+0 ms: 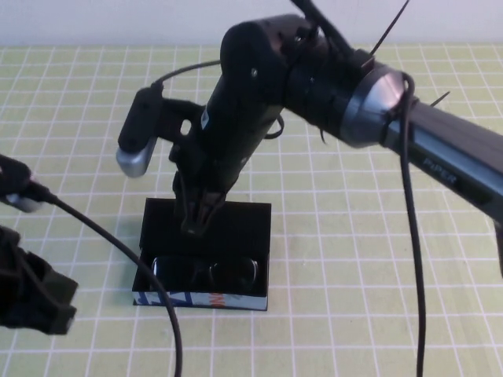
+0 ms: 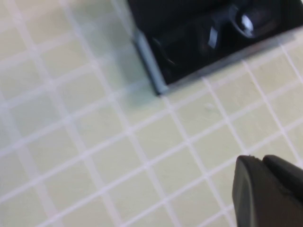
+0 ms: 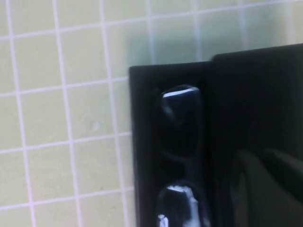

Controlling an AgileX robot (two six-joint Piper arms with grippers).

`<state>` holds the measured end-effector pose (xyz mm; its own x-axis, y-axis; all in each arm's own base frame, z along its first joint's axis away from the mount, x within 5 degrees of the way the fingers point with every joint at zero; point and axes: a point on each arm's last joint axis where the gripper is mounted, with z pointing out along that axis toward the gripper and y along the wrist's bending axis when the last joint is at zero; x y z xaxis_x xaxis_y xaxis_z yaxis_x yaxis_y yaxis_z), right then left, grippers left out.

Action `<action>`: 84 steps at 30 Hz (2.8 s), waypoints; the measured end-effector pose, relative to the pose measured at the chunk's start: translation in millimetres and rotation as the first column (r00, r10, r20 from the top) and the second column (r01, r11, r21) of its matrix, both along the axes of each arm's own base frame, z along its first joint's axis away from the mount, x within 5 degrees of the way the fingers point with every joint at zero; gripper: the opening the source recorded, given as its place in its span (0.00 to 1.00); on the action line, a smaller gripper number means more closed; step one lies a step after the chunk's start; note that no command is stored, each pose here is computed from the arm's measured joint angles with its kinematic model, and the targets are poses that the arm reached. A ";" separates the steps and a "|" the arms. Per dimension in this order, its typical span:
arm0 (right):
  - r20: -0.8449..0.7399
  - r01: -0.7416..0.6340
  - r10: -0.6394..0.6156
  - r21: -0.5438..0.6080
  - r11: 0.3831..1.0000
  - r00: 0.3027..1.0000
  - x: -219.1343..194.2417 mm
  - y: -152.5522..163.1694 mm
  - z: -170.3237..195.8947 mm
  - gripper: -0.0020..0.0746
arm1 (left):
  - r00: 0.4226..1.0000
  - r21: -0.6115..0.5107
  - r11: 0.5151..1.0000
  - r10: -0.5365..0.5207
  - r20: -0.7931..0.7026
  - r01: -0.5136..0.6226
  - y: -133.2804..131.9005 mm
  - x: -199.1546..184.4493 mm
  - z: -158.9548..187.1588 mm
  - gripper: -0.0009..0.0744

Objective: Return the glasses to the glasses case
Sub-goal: Place the glasses in the glasses case, then close the glasses case

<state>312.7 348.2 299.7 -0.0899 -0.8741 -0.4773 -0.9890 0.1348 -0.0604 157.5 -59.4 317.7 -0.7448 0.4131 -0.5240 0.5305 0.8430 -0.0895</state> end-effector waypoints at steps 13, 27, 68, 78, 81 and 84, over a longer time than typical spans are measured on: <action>-0.182 0.414 -0.390 0.119 0.903 0.903 53.5 -71.9 29.2 0.01 | 0.997 -0.222 0.973 -0.070 -0.009 0.066 -23.1 14.4 -62.4 0.01; -0.273 0.660 -0.614 0.128 0.740 0.741 99.6 -96.0 -53.0 0.01 | 0.971 -0.162 0.972 -0.195 -0.136 0.172 -36.1 56.6 -112.3 0.01; -0.628 0.416 -0.200 0.217 0.883 0.752 70.3 -62.8 -77.2 0.01 | 0.975 -0.136 0.983 -0.147 -0.167 0.125 -50.3 89.5 -140.1 0.01; -0.636 0.307 -0.111 0.206 0.929 0.763 35.2 -20.4 -82.4 0.01 | 0.873 -0.044 0.920 -0.385 -0.299 0.390 -49.0 92.5 -106.5 0.01; -0.637 0.277 -0.107 0.174 0.945 0.764 28.9 -12.1 -94.5 0.01 | 0.861 0.029 0.919 -0.356 -0.364 0.393 -44.0 99.9 -84.1 0.01; -0.635 0.281 -0.134 0.136 0.950 0.761 29.2 -10.6 -105.4 0.01 | 0.891 0.119 0.933 -0.280 -0.358 0.341 -38.5 109.8 -63.3 0.01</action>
<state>341.9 337.6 194.3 -0.5934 -0.6837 -0.4248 -0.7498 0.2774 0.6008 267.2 -97.9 254.3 -0.6800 0.7132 -0.1700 0.7331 0.6579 -0.1724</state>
